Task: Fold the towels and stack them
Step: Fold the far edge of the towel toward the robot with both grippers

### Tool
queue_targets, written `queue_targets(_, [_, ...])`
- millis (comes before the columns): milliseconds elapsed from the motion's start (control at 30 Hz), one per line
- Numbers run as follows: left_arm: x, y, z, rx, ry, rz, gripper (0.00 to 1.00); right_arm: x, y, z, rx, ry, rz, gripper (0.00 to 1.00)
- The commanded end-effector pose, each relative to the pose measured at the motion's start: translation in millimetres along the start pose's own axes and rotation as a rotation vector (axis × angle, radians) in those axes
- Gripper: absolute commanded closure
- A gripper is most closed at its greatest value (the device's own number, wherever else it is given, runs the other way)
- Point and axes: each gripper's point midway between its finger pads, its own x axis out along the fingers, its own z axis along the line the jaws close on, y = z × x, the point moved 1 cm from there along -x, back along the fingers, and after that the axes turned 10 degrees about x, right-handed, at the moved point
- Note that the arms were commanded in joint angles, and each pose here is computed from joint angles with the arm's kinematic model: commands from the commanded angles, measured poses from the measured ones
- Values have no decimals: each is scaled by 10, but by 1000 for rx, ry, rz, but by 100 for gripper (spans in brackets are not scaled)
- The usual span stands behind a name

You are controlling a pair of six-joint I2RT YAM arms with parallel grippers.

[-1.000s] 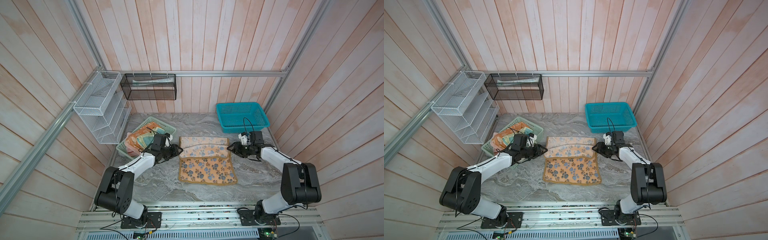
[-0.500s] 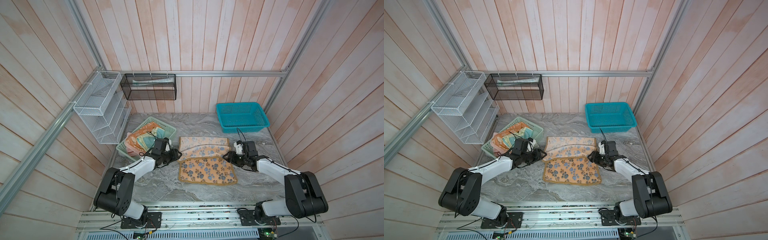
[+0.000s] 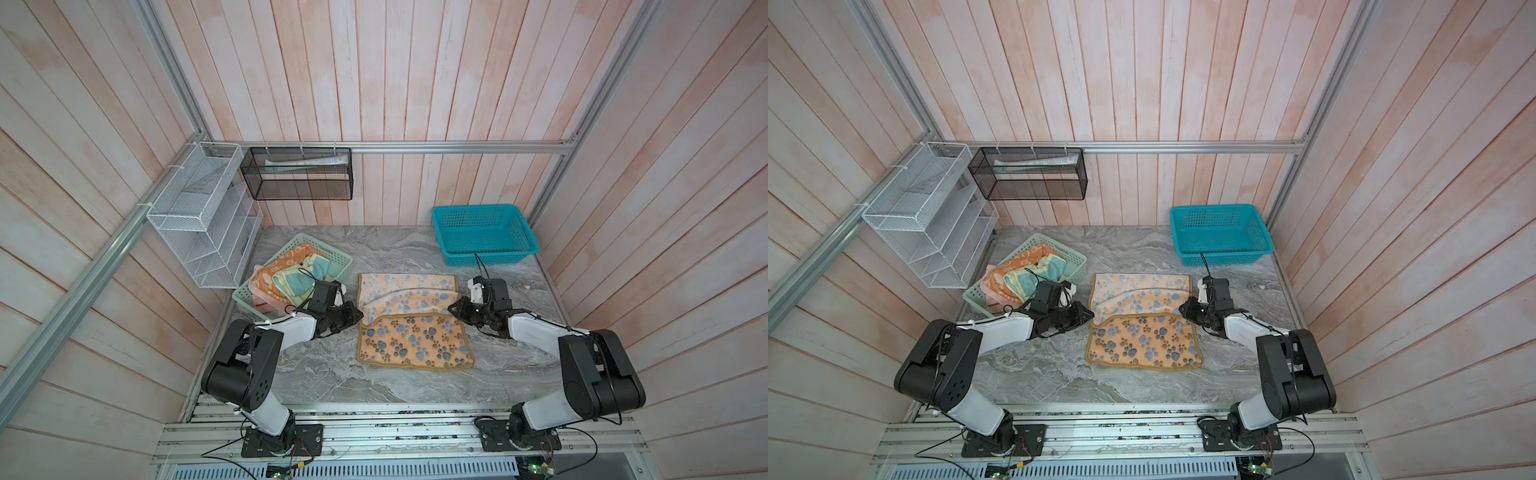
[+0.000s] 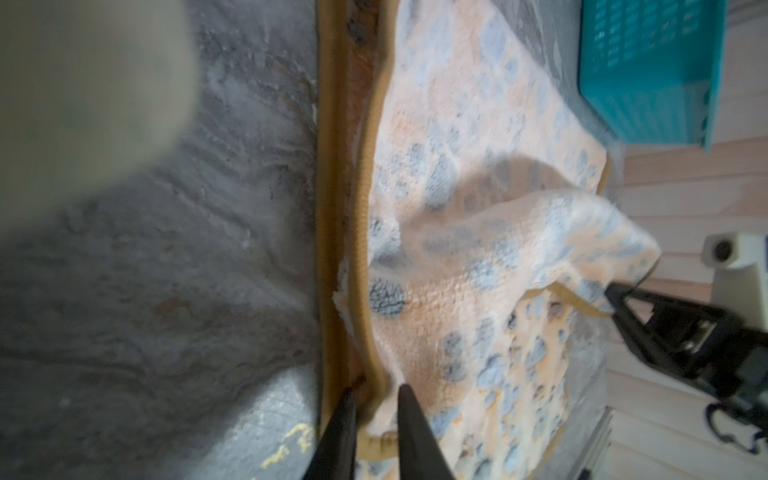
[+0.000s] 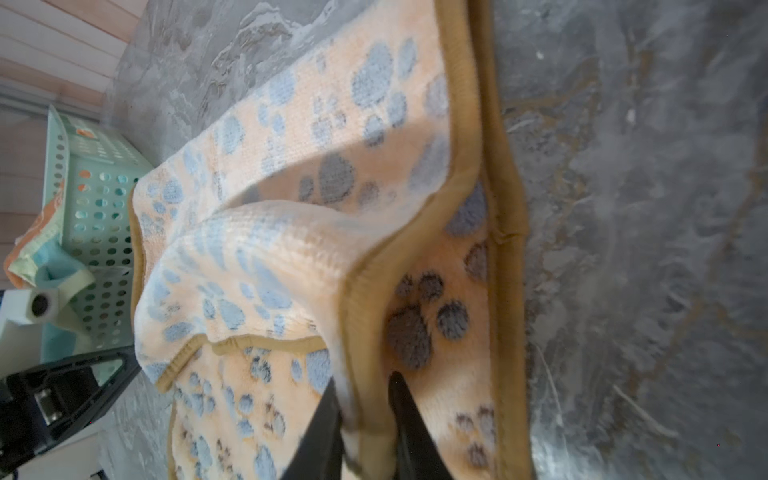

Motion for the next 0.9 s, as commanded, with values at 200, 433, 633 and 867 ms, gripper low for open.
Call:
queue_targets(200, [-476, -409, -538, 92, 78, -47, 100, -658, -423, 549, -60, -111, -88, 100])
queue_targets(433, [-638, -313, -650, 34, 139, 35, 100, -875, -172, 355, -2, -92, 116, 100])
queue_targets(633, [-455, 140, -358, -40, 107, 134, 100, -679, 411, -162, 107, -28, 253, 100])
queue_targets(867, [-277, 350, -133, -78, 64, 179, 100, -469, 625, -489, 165, 10, 269, 100])
